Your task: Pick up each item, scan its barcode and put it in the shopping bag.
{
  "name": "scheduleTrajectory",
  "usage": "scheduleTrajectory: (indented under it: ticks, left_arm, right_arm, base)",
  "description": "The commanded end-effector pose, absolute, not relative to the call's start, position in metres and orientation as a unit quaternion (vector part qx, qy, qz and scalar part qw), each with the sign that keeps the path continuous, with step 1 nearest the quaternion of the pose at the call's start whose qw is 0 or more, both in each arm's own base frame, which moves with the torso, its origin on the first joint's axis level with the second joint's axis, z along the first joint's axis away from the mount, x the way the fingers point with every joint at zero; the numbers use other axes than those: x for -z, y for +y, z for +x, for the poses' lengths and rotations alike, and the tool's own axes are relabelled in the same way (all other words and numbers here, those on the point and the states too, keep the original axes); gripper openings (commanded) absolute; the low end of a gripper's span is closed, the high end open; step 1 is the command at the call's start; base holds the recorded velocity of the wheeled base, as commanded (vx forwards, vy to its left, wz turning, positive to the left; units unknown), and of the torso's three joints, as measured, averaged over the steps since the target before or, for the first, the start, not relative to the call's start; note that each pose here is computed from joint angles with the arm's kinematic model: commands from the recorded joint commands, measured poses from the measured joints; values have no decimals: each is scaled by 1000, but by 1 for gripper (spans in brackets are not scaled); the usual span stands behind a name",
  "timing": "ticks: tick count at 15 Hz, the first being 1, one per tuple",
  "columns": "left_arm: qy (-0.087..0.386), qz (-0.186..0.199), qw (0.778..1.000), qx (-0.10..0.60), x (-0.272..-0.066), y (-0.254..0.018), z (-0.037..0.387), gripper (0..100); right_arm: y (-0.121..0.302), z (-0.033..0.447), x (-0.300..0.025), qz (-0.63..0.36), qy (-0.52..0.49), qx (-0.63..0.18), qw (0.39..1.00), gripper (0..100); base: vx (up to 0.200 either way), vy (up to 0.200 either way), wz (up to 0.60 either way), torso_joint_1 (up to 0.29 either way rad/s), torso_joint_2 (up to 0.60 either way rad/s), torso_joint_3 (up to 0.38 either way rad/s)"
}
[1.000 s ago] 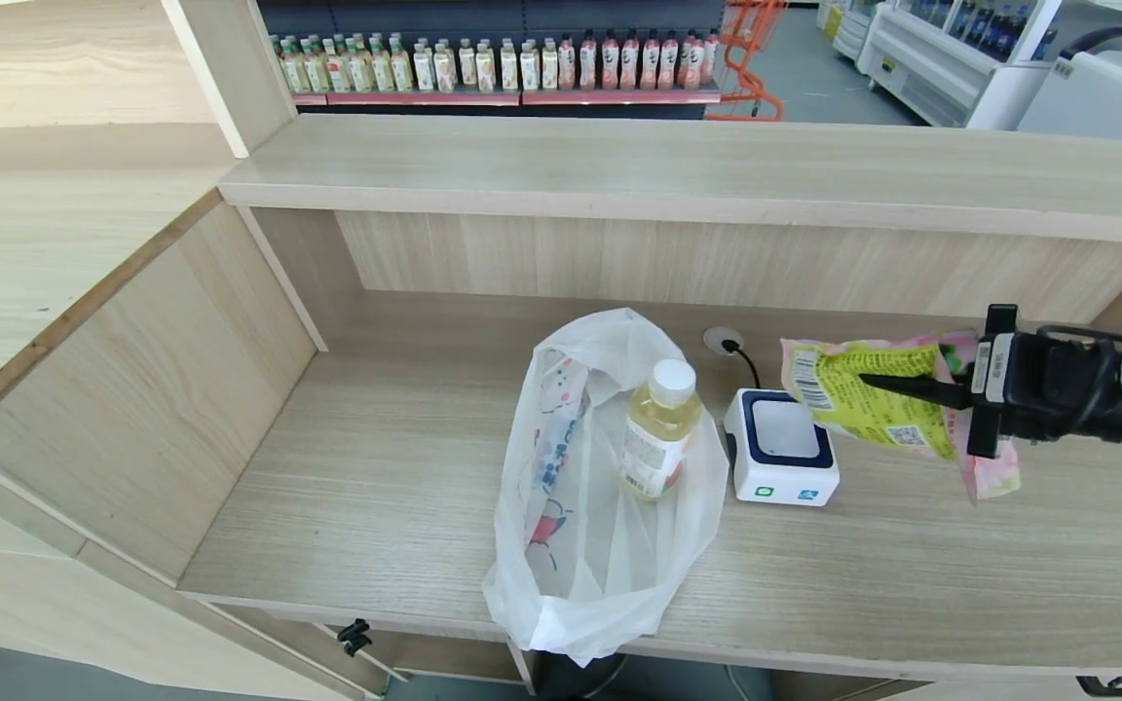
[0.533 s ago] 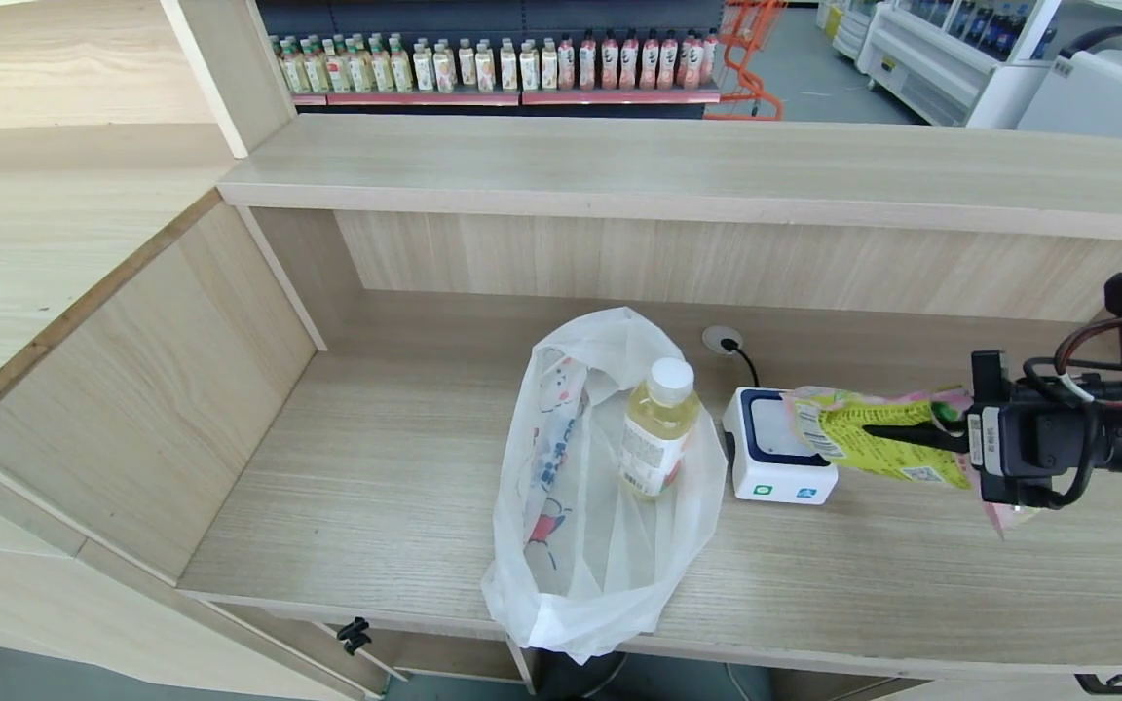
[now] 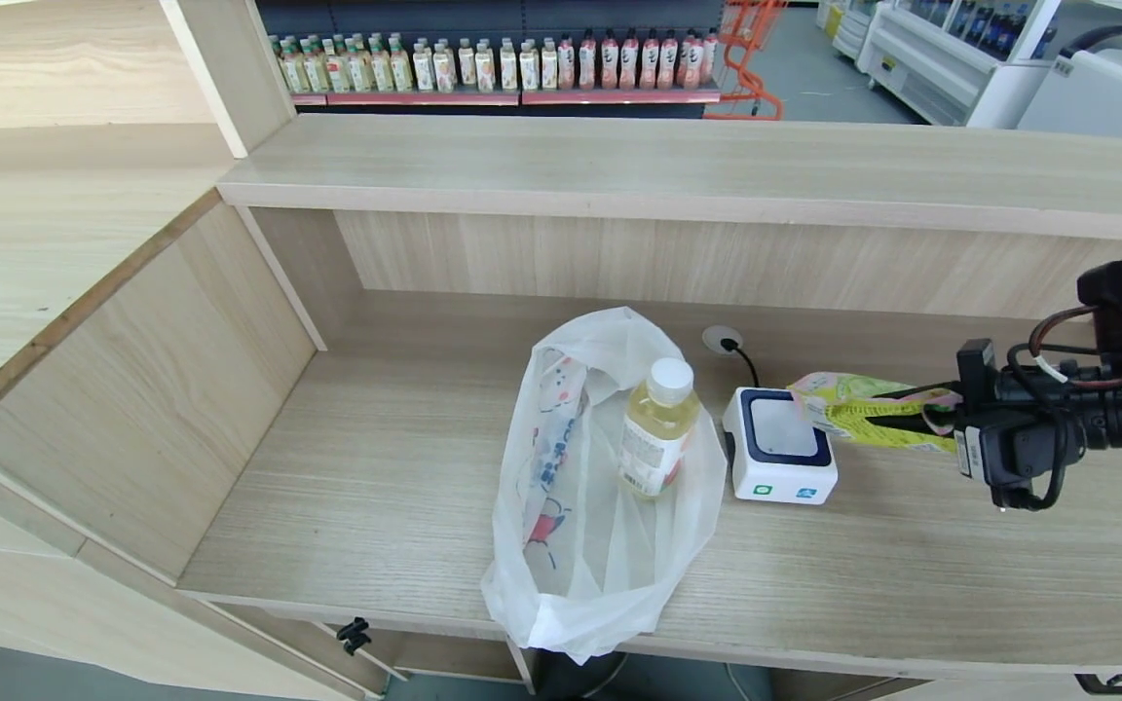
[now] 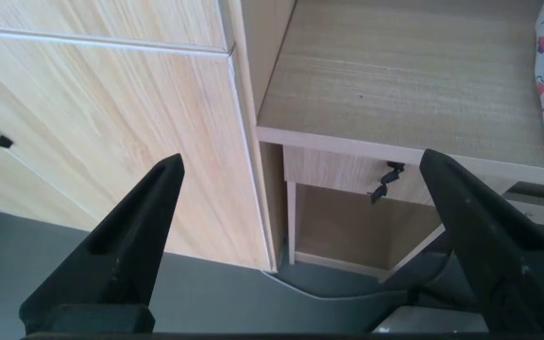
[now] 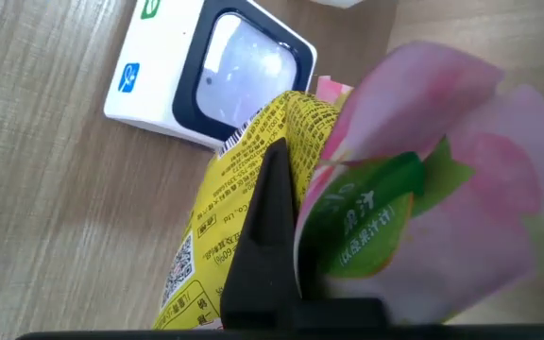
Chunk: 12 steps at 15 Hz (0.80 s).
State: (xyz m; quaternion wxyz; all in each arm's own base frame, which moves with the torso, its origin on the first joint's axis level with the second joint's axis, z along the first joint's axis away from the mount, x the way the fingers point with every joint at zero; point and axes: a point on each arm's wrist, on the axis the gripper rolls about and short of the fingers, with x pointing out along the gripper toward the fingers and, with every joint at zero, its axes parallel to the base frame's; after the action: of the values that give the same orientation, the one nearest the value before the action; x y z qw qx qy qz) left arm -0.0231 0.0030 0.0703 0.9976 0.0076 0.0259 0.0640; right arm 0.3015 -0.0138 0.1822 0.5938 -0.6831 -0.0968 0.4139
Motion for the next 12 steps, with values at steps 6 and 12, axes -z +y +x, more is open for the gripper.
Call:
scheduleTrajectory:
  ticks: [6,12]
  left_arm:
    - [26,8,998,-64,-70,3,-23,100]
    - [26,8,998,-64,-70,3,-23,100]
  right_arm:
    - [-12,325,-174,-695,-103,-443,556,0]
    - [2,328,-194,-705,-131,-445,537,0]
  base:
    - [0,0,0,0,0,0]
    - [0,0,0,0,0,0]
